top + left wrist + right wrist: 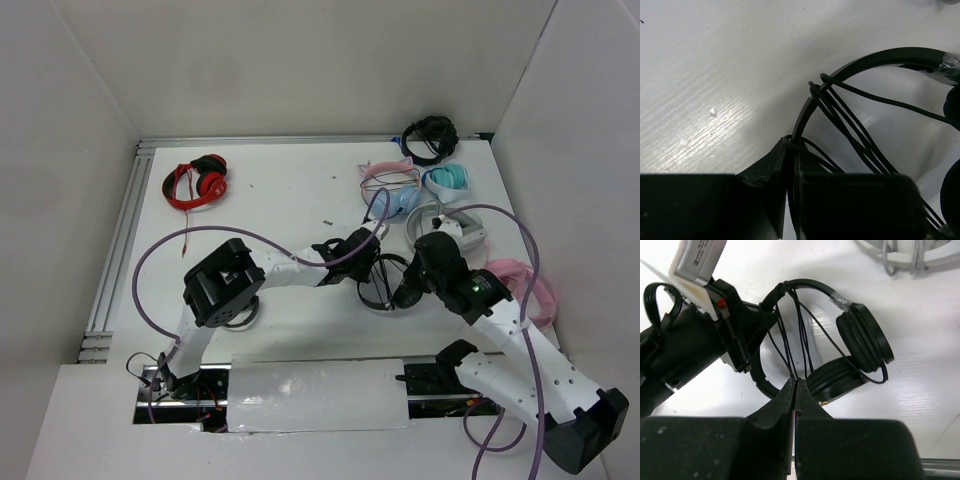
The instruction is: Wrap the headphones
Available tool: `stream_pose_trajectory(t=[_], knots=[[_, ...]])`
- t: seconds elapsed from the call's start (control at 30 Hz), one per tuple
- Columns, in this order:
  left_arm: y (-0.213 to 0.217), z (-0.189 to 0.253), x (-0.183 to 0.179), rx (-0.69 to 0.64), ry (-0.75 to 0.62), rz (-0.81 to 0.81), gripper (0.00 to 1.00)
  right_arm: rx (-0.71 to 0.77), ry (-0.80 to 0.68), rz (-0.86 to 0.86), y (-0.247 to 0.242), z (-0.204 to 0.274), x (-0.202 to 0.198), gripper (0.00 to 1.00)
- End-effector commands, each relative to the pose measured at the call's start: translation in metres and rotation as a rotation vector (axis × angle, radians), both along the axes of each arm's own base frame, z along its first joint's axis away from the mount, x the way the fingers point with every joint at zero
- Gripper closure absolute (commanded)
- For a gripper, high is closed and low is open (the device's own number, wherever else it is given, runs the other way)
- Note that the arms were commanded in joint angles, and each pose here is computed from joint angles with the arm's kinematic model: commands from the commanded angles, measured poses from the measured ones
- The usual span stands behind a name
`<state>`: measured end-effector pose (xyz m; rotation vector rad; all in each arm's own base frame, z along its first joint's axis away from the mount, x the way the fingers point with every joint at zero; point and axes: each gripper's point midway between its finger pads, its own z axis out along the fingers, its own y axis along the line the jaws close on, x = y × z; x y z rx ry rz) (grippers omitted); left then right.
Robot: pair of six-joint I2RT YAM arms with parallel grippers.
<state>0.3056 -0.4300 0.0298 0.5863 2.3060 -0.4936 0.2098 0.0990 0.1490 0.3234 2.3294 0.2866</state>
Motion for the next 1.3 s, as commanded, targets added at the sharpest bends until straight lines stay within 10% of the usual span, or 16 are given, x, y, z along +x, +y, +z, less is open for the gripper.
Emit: stream_pose_trajectory(t=[0.0, 0.4, 0.8, 1.27], knots=[[-0.027, 0.017, 0.001, -0.073, -0.029, -0.01, 1.0, 0.001, -0.114, -0.033, -0.006, 0.03, 0.02, 1.0], [-0.042, 0.014, -0.003, -0.061, -0.017, -0.023, 1.0, 0.007, -0.001, 0.01, 0.007, -0.02, 0.042, 1.0], [-0.043, 0.021, -0.004, -0.072, -0.037, -0.048, 0.61, -0.004, 0.146, 0.032, 0.01, -0.071, 0.043, 1.0], [-0.031, 0.054, -0.01, -0.105, -0.052, -0.036, 0.42, -0.043, 0.226, -0.008, -0.005, -0.096, 0.044, 1.0]])
